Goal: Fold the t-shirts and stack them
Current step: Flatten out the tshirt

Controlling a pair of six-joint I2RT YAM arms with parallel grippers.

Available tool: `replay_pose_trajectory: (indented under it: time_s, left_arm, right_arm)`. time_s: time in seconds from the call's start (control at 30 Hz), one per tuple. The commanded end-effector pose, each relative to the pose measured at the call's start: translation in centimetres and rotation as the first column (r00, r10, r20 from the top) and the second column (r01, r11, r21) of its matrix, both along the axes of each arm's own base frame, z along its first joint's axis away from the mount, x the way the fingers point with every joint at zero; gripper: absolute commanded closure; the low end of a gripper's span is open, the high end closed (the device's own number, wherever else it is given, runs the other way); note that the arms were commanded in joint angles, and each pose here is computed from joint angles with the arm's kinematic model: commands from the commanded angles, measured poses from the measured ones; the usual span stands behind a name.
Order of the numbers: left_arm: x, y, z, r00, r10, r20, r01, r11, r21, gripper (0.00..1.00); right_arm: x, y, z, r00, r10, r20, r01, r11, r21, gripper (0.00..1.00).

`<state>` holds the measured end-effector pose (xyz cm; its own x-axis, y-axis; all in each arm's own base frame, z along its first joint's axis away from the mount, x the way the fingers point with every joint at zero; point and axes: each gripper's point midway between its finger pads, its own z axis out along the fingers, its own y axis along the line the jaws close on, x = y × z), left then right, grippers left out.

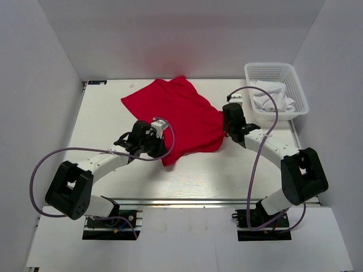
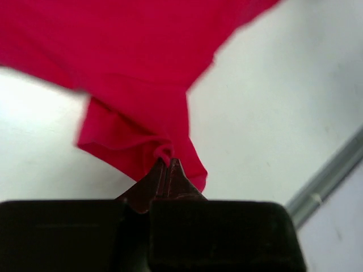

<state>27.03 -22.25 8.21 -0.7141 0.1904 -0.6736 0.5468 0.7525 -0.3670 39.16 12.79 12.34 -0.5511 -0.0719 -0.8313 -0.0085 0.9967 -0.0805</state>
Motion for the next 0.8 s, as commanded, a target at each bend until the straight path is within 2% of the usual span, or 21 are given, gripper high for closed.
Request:
replay_pose_trajectory:
  time_s: [0.0, 0.07, 0.1, 0.13, 0.17, 0.2, 0.23, 0.33, 0.47, 0.5, 0.57, 0.6, 0.7, 0.77]
  left_arm:
    - [-2.2, -2.2, 0.7, 0.993, -0.109, -0.046, 0.104, 0.989, -0.102, 1.0]
    - [-2.2, -1.8, 0.4, 0.994, -0.096, -0.05, 0.093, 0.994, -0.063, 1.0]
    - [-1.9, -1.9, 1.2, 0.994, -0.108, -0.016, 0.107, 0.992, -0.064, 0.88]
    - [-1.8, -1.8, 1.6, 0.994, -0.108, -0.004, 0.108, 0.993, -0.055, 0.72]
    - [-1.9, -2.1, 1.8, 0.992, -0.124, 0.002, 0.124, 0.991, -0.051, 0.51]
    - [-1.7, -2.2, 2.5, 0.991, -0.131, 0.027, 0.132, 0.99, -0.054, 0.3]
    - [-1.9, -2.2, 2.4, 0.99, -0.137, 0.016, 0.138, 0.989, -0.056, 0.0]
    - [-1.5, -2.7, 4.5, 0.986, -0.148, 0.077, 0.153, 0.986, -0.067, 0.0]
    - [2.0, -0.3, 7.1, 0.986, 0.058, 0.154, -0.061, 0.998, 0.02, 0.0]
    - [4.4, 1.7, 8.3, 0.96, 0.19, 0.208, -0.204, 0.978, 0.051, 0.0]
    - [5.5, 3.2, 8.8, 0.93, 0.301, 0.21, -0.325, 0.942, 0.088, 0.0]
    - [7.3, 4.4, 9.8, 0.889, 0.379, 0.256, -0.418, 0.901, 0.117, 0.0]
    - [10.4, 5.9, 11.1, 0.816, 0.493, 0.301, -0.544, 0.832, 0.111, 0.0]
    - [12.4, 6.2, 9.1, 0.805, 0.525, 0.275, -0.577, 0.802, 0.158, 0.0]
  right_arm:
    - [-1.0, -0.7, -0.6, 0.998, -0.048, -0.03, 0.049, 0.998, 0.042, 1.0]
    - [-1.0, -0.3, -0.2, 0.999, -0.035, -0.025, 0.036, 0.998, 0.052, 1.0]
    - [-0.9, 0.1, 0.0, 1.0, -0.006, -0.025, 0.008, 0.998, 0.058, 1.0]
    - [-0.9, 0.2, 0.1, 1.0, 0.003, -0.024, -0.002, 0.998, 0.057, 0.96]
    - [-0.9, 0.3, -0.1, 0.999, 0.008, -0.033, -0.006, 0.999, 0.051, 0.9]
    - [-0.9, 0.5, 0.0, 0.999, 0.013, -0.035, -0.011, 0.999, 0.052, 0.67]
    - [-0.8, 0.3, 0.3, 1.0, -0.002, -0.031, 0.004, 0.999, 0.049, 0.49]
    - [-0.7, -1.2, 1.4, 0.997, -0.081, -0.019, 0.081, 0.997, 0.015, 0.1]
    - [-1.3, -2.7, 4.3, 0.989, -0.143, 0.033, 0.143, 0.99, 0.005, 0.1]
    - [-1.7, -2.9, 5.1, 0.989, -0.141, 0.043, 0.141, 0.99, 0.004, 0.1]
    - [-2.1, -2.6, 5.7, 0.994, -0.104, 0.026, 0.105, 0.994, -0.011, 0.1]
    - [-2.5, -2.6, 5.3, 0.996, -0.085, -0.004, 0.085, 0.996, -0.03, 0.1]
    - [-3.1, 0.8, 4.0, 0.992, 0.095, -0.08, -0.091, 0.995, 0.044, 0.1]
    - [-3.0, 2.4, 2.9, 0.984, 0.152, -0.094, -0.143, 0.985, 0.092, 0.1]
